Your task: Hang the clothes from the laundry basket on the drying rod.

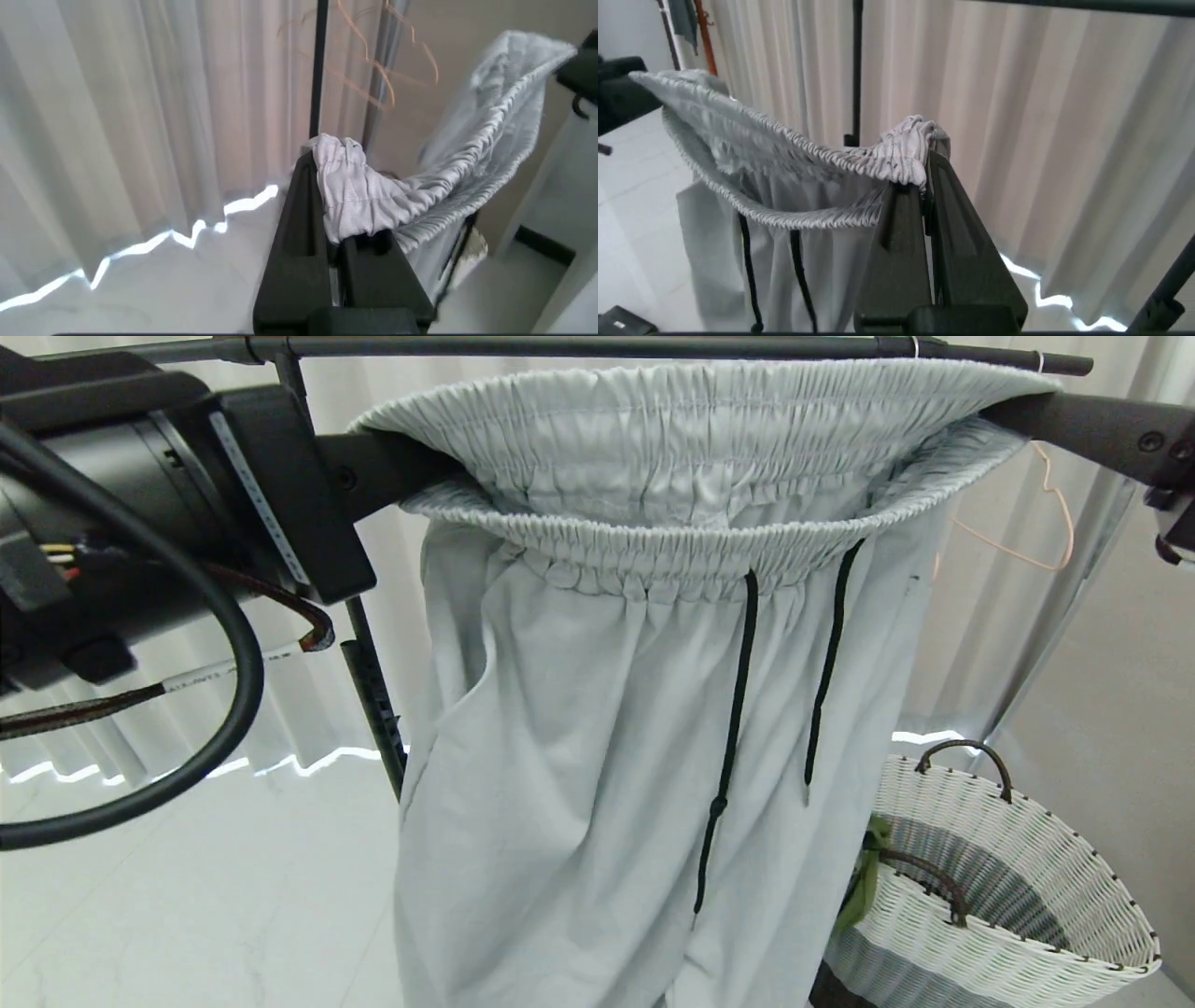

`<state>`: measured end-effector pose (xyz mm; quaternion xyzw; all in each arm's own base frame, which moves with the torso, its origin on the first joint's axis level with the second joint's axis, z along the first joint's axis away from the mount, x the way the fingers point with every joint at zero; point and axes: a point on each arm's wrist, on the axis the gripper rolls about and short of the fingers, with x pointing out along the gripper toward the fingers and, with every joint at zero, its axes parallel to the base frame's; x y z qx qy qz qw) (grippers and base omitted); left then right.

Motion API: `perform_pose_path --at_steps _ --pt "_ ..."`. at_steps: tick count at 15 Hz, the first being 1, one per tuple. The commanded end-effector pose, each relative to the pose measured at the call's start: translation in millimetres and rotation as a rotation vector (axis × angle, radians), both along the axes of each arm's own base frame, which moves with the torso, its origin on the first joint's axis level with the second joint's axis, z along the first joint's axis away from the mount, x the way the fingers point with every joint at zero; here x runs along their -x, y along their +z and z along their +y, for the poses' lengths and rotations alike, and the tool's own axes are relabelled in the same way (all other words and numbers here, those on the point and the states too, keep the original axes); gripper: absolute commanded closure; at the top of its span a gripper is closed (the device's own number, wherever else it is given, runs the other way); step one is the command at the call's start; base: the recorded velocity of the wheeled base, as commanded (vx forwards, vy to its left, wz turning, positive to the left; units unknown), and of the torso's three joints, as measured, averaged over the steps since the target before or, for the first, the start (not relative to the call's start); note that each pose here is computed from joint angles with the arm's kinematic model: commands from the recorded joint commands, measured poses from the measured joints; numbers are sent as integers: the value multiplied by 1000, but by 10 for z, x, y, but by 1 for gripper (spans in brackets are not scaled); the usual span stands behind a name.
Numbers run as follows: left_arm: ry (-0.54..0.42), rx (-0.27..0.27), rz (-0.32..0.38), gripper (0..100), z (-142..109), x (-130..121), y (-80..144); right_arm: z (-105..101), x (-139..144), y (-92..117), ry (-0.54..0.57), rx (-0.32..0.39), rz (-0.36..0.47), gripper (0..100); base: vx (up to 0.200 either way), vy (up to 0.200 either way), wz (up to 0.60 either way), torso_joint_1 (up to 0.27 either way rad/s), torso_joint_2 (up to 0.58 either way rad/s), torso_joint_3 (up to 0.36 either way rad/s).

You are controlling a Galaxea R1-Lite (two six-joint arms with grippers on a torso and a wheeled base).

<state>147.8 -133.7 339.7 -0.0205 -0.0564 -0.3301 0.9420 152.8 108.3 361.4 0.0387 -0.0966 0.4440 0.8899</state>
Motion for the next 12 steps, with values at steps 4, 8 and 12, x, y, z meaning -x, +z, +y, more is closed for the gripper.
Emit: perform_pose_path --at_steps 4,8,12 --pt "60 -50 27 100 -115 -307 -174 -220 227 -33 -45 12 -39 100 0 0 0 0 0 0" --pt "94 -50 71 100 -359 -764 -216 -434 653 -156 35 76 -20 100 0 0 0 0 0 0" --pt "36 1 85 100 -562 -796 -153 -439 816 -244 163 85 -28 100 0 0 0 0 0 0"
